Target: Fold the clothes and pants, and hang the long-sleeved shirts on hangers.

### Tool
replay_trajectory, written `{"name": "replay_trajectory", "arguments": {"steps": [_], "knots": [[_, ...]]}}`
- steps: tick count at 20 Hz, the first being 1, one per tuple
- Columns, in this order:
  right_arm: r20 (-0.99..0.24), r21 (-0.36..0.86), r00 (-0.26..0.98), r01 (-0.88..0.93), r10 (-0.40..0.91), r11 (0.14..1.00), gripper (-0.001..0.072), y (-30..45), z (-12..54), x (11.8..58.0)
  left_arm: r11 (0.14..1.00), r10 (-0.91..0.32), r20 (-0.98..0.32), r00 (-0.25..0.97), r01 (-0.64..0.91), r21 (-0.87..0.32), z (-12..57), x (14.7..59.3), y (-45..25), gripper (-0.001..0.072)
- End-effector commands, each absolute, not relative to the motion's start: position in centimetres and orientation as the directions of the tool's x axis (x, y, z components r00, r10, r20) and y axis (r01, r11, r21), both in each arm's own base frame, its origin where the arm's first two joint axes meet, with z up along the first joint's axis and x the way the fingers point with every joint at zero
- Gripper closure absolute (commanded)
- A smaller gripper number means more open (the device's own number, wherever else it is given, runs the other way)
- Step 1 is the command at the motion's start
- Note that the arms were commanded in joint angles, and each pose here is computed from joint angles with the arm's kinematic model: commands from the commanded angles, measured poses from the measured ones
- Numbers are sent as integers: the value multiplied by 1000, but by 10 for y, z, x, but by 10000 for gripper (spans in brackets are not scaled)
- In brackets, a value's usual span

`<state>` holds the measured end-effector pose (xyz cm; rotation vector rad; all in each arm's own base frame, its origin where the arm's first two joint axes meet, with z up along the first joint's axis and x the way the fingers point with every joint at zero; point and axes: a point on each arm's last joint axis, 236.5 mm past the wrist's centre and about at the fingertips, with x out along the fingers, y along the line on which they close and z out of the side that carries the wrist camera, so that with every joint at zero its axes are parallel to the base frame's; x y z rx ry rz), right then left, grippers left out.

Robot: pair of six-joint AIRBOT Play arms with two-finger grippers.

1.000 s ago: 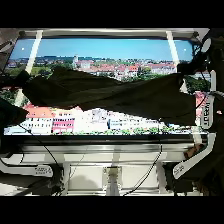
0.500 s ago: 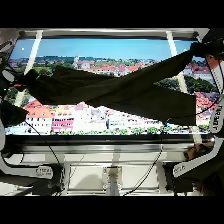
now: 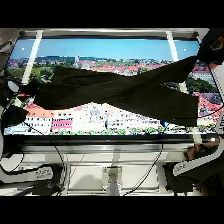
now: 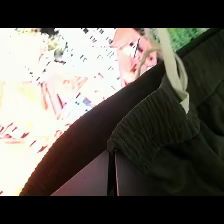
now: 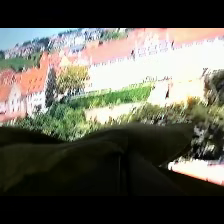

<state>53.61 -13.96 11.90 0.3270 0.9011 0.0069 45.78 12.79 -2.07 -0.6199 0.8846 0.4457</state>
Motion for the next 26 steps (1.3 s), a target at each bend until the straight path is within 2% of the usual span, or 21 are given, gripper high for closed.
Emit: {"name": "replay_trajectory", "arguments": {"steps": [1,7,11,13,16,19,22,26], "knots": [[-822,333,533,163,201,929,700,-130,109,498,764,96,-853,514,-587,-267,-39,438,124,687],[-851,306,507,271,135,913,700,-133,116,405,853,84,-881,465,-490,-177,-56,416,122,687],[-849,283,520,291,98,914,699,-114,120,357,882,107,-825,555,-436,-179,-7,413,139,687],[-854,177,520,312,-12,934,699,-129,133,337,892,76,-820,568,-406,-198,6,403,144,688],[-872,65,474,364,-125,929,699,-149,137,316,920,6,-885,466,-350,-178,-11,371,144,688],[-926,39,359,394,-114,918,699,-148,114,291,919,21,-886,463,-357,-165,-13,366,158,687],[-985,-49,123,461,-118,886,699,-152,66,240,941,19,-886,462,-309,-140,-13,367,156,687],[-991,-119,-102,441,-83,890,699,-144,5,187,944,19,-887,461,-301,-136,-13,366,155,686]]}}
